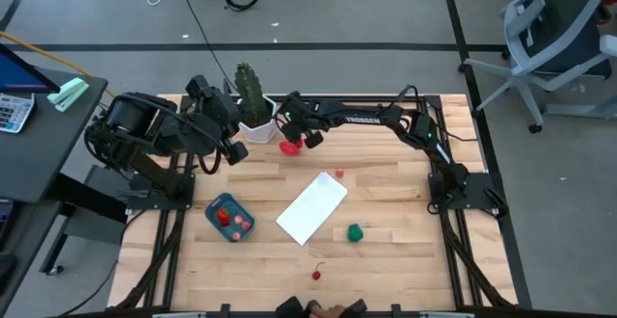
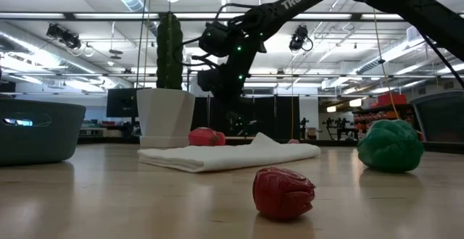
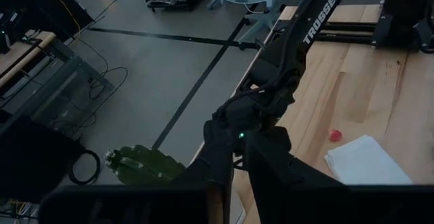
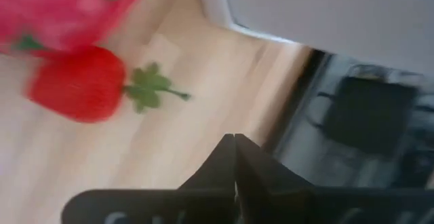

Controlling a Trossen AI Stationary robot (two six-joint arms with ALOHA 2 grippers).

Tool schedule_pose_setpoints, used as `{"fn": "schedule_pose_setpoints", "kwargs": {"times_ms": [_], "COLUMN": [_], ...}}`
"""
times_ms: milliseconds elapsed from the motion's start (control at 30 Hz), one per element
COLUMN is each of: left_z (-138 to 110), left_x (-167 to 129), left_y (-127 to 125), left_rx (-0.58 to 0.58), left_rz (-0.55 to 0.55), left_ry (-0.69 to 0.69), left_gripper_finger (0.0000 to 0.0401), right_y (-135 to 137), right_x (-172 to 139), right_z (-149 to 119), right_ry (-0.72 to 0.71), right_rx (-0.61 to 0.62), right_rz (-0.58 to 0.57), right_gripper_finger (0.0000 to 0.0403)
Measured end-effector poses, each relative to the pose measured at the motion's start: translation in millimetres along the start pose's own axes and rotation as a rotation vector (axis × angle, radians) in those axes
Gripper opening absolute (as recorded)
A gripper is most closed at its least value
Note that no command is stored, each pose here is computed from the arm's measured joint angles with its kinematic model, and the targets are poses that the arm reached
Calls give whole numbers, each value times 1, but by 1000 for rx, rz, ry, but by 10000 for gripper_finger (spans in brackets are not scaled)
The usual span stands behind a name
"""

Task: Pick and placing Produce into tupperware
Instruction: Put the strawberry into the blue bin

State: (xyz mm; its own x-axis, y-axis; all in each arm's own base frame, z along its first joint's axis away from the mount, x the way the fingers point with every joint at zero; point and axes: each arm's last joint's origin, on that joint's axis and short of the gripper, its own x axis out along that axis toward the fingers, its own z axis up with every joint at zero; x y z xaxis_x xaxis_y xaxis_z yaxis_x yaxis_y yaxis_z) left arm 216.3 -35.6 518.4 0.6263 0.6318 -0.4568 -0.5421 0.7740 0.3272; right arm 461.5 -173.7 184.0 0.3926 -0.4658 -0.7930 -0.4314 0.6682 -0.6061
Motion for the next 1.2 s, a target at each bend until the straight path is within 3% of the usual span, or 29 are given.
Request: {"fn": "schedule_pose_setpoints", "kwargs": {"times_ms": [100,233,367,467,633,800,1067,1200], "left_z": [0,0,0,0,0,0,0,0], "left_x": [0,0,0,0,0,0,0,0], "left_y": [0,0,0,0,0,0,0,0], "left_rx": [8,34,26,26,29,37,33,33], "left_rz": [0,0,1,1,2,2,2,2], "left_ry": [0,0,0,0,0,0,0,0], "left_gripper_finger": [50,56,55,51,50,56,49,50], "right_y": [4,-2,-30,-60,-97,-96,-78,-77], "right_x": [0,-2,-10,-19,-33,-21,10,11], "right_z": [-7,-17,-33,-52,-86,-95,-63,-76], "right_ry": [-75,-278,-334,-374,-558,-554,-594,-545], "right_rx": [88,266,425,616,973,1075,1038,1105], "right_rz": [140,318,265,246,383,447,501,576], "right_gripper_finger": [4,6,3,6,4,4,3,10]}}
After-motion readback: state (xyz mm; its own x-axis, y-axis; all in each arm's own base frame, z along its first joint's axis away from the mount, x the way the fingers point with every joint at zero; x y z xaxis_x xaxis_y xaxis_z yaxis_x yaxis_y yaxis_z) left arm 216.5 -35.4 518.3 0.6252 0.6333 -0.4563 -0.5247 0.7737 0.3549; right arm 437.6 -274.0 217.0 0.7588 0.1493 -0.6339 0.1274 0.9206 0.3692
